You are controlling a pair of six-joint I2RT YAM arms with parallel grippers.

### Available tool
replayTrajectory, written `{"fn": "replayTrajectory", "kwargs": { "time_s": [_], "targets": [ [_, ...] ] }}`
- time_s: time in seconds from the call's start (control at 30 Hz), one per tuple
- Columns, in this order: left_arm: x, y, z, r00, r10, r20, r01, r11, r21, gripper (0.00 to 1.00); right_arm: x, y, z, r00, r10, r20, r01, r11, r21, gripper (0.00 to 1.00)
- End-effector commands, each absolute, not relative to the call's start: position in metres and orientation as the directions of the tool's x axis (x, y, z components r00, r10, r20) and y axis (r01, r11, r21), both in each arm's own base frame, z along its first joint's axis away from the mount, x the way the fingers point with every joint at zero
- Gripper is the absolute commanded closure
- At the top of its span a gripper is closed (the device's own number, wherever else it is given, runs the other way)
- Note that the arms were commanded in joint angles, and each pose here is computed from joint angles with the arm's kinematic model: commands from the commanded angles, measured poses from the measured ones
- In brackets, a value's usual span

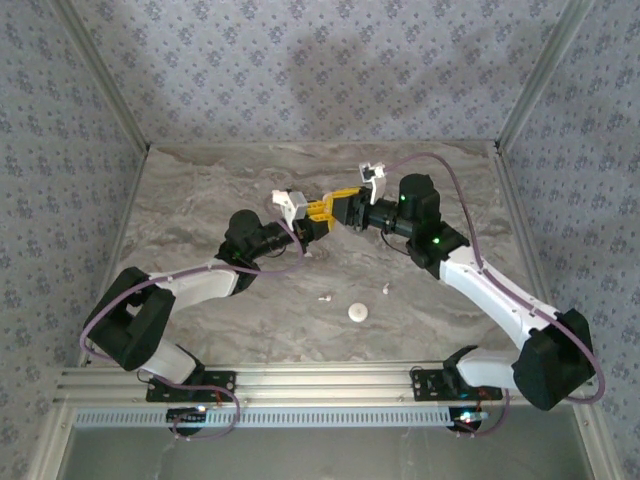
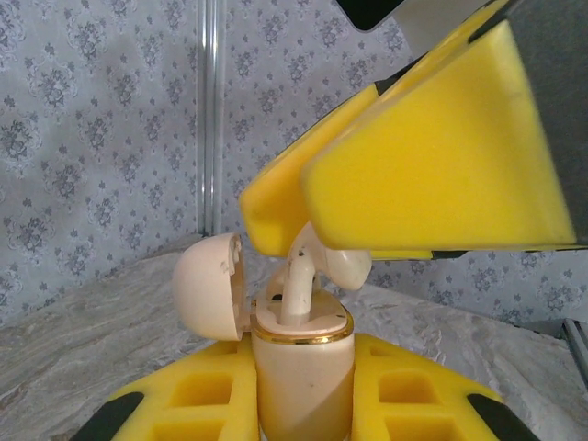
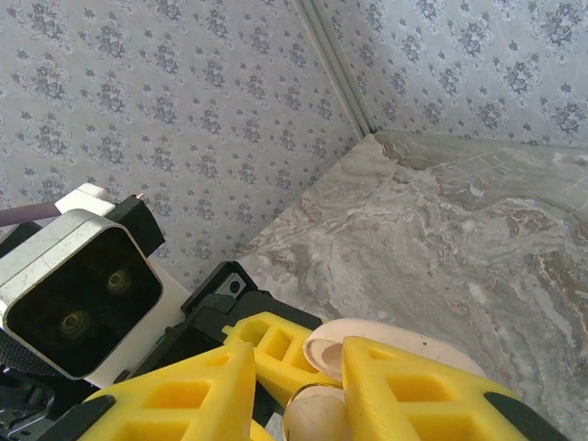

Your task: Insert wireless bluetooth earbuds into charging case

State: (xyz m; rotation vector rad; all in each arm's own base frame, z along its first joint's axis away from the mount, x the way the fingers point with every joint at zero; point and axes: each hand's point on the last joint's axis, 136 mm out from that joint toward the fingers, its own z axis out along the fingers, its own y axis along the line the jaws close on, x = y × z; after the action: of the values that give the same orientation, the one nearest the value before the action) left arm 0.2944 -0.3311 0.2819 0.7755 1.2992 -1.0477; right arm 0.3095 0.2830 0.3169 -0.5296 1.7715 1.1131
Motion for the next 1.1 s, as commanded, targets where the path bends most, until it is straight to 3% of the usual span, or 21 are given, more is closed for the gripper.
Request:
{"fn": "replayTrajectory", "kwargs": {
  "time_s": [0.0, 0.43, 1.07],
  "targets": [
    [0.278, -0.324, 0.35, 0.139, -0.308, -0.941, 0.938, 0.344, 0.026, 0.89, 0.305, 0.286, 0.282, -0.57, 0.047, -0.82, -0.689, 0.517, 0.508, 0.66],
    [0.278, -0.323, 0.344, 0.133, -0.292, -0.947, 0.937, 0.348, 0.024, 0.89, 0.307, 0.283, 0.303, -0.538, 0.077, -0.839, -0.693, 0.526, 0.493, 0.57],
    [0.279, -0.324, 0.335, 0.118, -0.269, -0.956, 0.936, 0.352, 0.016, 0.89, 0.308, 0.277, 0.329, -0.477, 0.126, -0.87, -0.707, 0.532, 0.465, 0.53]
  ]
}}
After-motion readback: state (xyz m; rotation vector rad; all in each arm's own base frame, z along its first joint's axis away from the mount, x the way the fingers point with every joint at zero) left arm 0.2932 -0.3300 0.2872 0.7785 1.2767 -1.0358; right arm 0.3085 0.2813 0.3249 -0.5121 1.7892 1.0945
